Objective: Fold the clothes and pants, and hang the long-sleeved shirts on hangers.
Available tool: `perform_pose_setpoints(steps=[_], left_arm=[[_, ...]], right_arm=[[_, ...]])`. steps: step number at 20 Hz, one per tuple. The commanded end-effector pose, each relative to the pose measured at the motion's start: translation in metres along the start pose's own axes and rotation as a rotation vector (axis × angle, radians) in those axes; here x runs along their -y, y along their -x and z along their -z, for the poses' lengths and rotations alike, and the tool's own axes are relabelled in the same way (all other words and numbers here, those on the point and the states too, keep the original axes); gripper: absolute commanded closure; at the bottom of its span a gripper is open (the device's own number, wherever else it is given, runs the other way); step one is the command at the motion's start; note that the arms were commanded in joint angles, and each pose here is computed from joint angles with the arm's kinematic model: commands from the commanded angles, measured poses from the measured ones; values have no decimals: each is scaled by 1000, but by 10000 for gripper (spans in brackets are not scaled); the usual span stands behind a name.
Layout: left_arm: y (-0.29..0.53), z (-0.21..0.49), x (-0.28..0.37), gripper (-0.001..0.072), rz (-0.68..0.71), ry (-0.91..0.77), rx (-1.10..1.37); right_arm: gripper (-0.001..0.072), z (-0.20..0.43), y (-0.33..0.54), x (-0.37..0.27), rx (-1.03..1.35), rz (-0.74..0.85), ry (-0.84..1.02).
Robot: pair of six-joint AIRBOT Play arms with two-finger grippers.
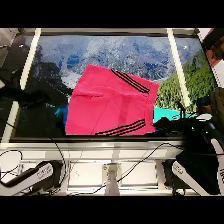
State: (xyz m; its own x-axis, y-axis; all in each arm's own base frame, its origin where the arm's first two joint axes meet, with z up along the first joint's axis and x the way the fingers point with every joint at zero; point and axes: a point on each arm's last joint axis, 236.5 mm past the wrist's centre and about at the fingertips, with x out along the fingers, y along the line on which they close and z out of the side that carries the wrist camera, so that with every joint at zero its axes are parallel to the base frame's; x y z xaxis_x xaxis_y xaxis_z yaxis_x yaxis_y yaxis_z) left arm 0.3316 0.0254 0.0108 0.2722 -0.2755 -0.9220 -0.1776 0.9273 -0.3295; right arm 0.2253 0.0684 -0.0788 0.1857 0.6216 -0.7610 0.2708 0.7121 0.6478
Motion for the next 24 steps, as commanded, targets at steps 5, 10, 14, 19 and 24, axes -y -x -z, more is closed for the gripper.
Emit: perform_pose_setpoints(steps=[5,10,14,19,24], left_arm=[[-23,78,-7,173,-7,52,77],[-21,88,-7,173,-9,121,176],[-17,76,8,174,60,157,227],[-15,68,14,174,91,177,260],[-15,68,14,174,91,177,260]], right_arm=[[323,-17,36,-7,280,80,-36],[322,11,34,9,373,101,-227],[321,36,6,8,346,-25,-450],[320,45,-10,19,332,-47,-583],[320,38,-13,28,380,-51,-606]])
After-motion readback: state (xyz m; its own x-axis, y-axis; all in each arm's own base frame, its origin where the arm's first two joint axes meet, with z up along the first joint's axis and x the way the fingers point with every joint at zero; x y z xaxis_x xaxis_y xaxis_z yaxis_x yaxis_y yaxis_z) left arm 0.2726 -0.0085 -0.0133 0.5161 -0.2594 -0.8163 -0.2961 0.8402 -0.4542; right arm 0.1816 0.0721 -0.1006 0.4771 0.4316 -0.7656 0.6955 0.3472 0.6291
